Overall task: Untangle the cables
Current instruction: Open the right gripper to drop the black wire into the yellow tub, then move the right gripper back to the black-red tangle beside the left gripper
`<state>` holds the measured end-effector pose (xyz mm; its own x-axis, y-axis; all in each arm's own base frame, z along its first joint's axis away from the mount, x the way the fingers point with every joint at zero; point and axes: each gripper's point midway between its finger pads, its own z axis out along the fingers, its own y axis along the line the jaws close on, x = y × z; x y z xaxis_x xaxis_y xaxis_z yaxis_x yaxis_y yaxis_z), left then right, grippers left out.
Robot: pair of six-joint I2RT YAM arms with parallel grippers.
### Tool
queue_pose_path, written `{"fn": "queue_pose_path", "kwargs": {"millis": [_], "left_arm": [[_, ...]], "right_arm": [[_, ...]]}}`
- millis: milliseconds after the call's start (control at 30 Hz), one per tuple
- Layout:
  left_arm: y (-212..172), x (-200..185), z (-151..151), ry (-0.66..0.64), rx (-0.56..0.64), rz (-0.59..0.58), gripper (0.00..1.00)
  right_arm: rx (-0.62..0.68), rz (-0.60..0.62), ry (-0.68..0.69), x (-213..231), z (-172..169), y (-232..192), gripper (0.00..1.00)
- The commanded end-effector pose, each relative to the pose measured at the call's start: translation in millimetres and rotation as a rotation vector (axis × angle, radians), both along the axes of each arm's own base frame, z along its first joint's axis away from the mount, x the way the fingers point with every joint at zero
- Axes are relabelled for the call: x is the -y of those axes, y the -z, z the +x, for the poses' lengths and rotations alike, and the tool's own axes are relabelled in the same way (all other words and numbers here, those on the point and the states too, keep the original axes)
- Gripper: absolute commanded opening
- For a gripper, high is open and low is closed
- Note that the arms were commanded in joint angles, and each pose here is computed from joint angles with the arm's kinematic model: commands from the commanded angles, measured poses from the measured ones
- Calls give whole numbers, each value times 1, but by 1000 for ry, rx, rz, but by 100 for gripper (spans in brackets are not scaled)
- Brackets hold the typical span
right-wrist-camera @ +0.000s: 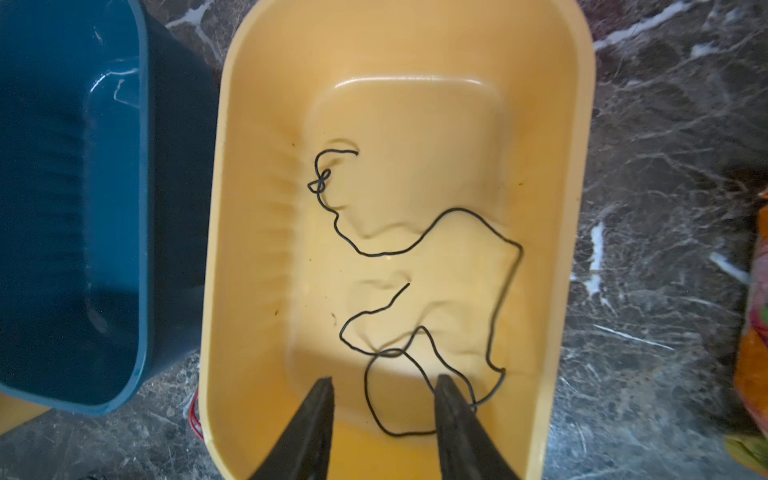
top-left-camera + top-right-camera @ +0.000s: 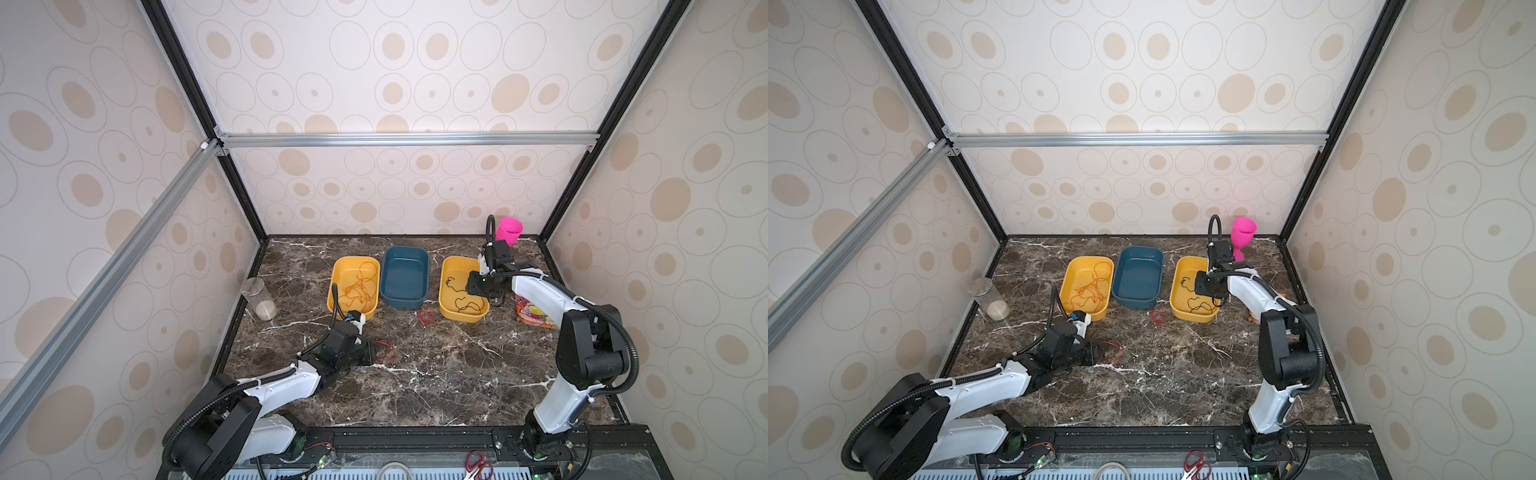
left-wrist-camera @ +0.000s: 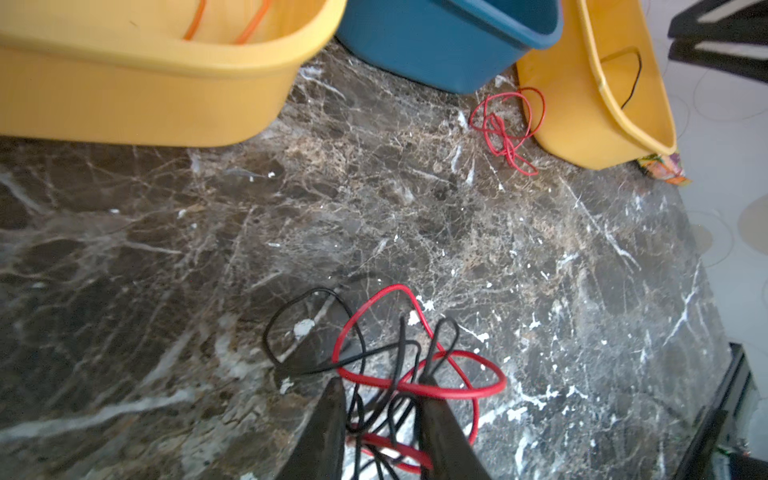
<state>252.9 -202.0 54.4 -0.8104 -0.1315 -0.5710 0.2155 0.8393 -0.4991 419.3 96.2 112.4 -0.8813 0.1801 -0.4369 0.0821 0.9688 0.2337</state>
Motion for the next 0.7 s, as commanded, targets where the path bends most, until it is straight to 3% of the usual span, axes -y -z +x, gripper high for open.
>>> {"fn": "queue_pose_path", "kwargs": {"millis": [0,200,433,667], "left_arm": [[-15,2,9,-15,30,12,38],[-27,-7,10,-46,62,31,52],[-30,-13,6,-52,68,49,54],[-26,-16,-3,-42,50,48,55]], "right_arm": [[29,-33,-14,6,-12,-19,46],[79,-69,-41,2,-27,-39,51],[116,-38,-154,-35,-50,-55,48],[96,98,-329,-95,-83,-56,49]]}}
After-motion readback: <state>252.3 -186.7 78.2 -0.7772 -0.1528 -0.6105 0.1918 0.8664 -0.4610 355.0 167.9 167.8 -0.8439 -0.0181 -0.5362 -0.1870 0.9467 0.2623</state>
